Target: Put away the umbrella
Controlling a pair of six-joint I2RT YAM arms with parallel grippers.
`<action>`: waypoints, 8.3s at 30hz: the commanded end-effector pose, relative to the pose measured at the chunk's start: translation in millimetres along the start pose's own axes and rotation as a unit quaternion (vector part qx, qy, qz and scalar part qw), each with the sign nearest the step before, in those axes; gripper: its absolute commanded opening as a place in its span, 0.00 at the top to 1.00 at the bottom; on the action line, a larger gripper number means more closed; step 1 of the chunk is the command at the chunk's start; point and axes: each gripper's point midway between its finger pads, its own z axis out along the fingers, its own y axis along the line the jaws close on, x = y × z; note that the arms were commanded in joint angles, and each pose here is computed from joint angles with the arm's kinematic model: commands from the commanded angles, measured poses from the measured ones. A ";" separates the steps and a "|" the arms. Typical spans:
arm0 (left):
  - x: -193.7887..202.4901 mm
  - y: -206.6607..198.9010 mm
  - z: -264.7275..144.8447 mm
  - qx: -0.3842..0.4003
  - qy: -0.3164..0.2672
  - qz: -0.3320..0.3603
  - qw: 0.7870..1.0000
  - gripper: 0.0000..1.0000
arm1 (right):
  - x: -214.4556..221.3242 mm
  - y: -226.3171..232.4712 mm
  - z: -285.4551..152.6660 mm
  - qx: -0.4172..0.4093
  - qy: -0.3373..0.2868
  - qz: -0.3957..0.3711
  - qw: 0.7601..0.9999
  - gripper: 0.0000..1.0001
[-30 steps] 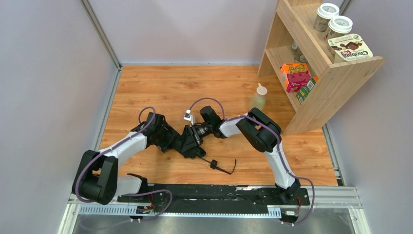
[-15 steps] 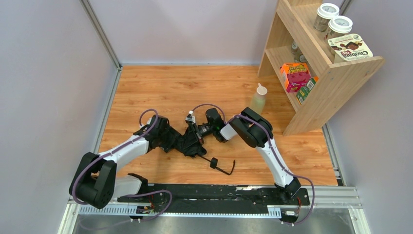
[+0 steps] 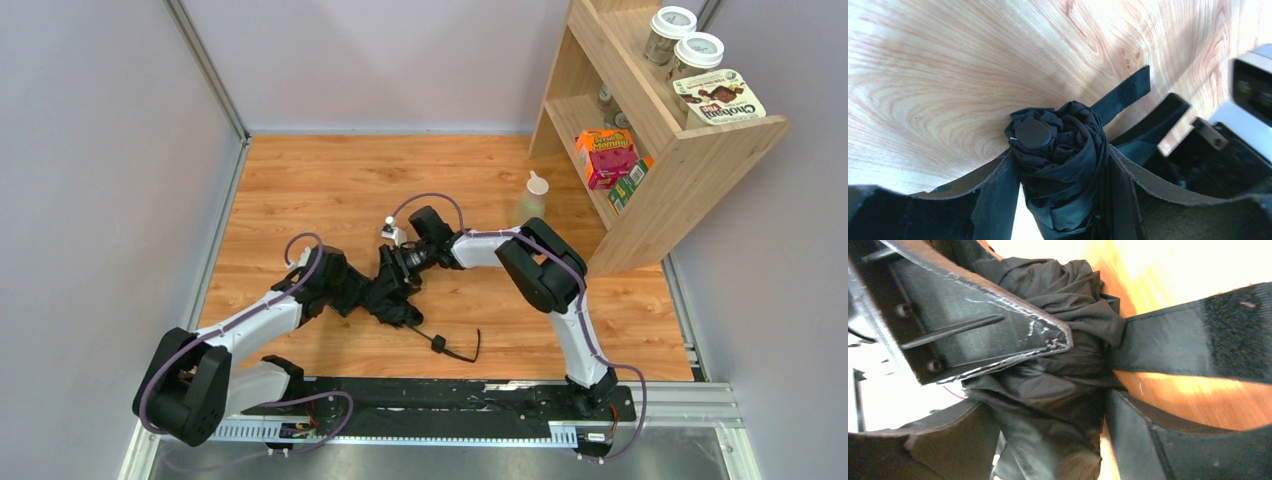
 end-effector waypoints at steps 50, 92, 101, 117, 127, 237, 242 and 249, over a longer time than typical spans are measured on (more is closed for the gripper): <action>32.1 54.0 -33.7 -0.095 0.068 0.016 0.993 0.28 | 27.6 -5.5 11.8 0.069 -0.003 -0.117 0.991 1.00; 34.4 63.9 -43.0 -0.157 0.065 -0.053 0.984 1.00 | 39.3 -38.7 -6.6 0.527 -0.069 -0.359 0.767 0.40; 31.0 59.4 -46.2 -0.122 0.055 -0.046 0.990 1.00 | 67.0 -35.3 29.0 0.365 0.001 -0.361 0.858 1.00; 15.0 32.8 -53.0 -0.034 0.022 0.042 0.998 0.28 | 40.4 53.6 19.5 0.017 0.024 -0.162 0.986 1.00; 28.9 9.0 -48.9 0.013 0.062 -0.001 0.998 0.26 | 25.6 81.9 20.8 -0.046 0.004 -0.146 0.988 1.00; -37.9 -161.8 -366.3 0.658 -0.310 0.202 0.656 1.00 | 105.5 387.3 -113.6 -0.141 -0.029 -0.329 0.933 1.00; -47.6 -162.5 -379.5 0.653 -0.329 0.186 0.656 1.00 | 61.5 343.8 -118.9 0.042 -0.121 -0.346 0.930 0.61; -84.3 -168.8 -403.8 0.634 -0.398 0.120 0.652 1.00 | 55.5 377.4 -145.8 -0.013 -0.240 -0.361 0.901 0.08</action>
